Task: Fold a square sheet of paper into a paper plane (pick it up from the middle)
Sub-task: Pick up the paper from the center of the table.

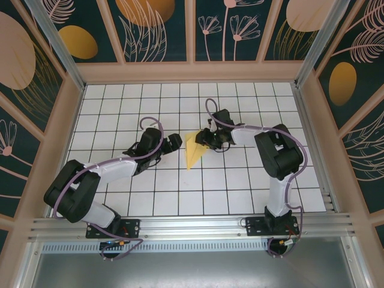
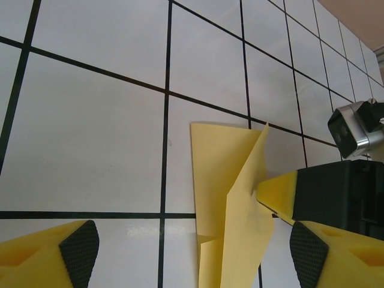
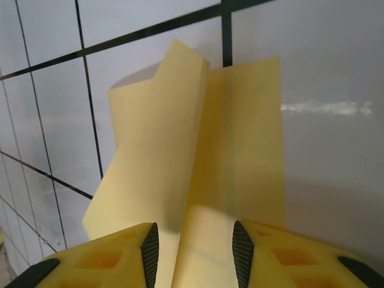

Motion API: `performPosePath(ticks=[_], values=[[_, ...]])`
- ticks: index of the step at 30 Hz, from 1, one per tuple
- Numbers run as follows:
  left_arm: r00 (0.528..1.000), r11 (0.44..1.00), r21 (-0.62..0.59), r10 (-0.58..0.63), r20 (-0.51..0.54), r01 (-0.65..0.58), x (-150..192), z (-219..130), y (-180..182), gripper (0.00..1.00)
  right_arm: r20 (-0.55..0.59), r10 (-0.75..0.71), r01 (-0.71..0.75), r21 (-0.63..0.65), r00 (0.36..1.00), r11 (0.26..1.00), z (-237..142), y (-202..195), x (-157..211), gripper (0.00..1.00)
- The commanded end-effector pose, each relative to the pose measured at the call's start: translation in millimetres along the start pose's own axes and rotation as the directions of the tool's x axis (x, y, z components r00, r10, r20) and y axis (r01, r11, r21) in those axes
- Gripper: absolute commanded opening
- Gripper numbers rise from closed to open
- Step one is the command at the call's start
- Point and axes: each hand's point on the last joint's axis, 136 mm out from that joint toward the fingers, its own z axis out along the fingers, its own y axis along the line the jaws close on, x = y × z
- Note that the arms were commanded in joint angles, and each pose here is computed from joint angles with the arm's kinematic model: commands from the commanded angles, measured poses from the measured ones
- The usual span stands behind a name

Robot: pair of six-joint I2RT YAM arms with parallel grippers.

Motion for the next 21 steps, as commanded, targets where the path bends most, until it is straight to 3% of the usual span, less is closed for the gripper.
performPosePath(ticks=[1,12,21], values=[[1.000,1.000,-0.004,-0.023,0.002,0.023,-1.2,1.6,3.4,0.86,0.003,-0.027,0.027,-0.053,1.000,0.998,5.4,13.9,-8.7,0.38],[0.998,0.998,0.023,-0.051,-0.022,0.052,2.1,6.1,1.6,0.90,-0.046,-0.063,0.057,-0.139,0.997,0.989,12.1,25.5,2.0,0.34],[0.995,0.993,0.072,-0.091,-0.045,0.094,3.8,3.4,4.4,0.96,-0.064,-0.075,0.060,-0.208,0.995,0.976,14.2,35.3,11.7,0.24]])
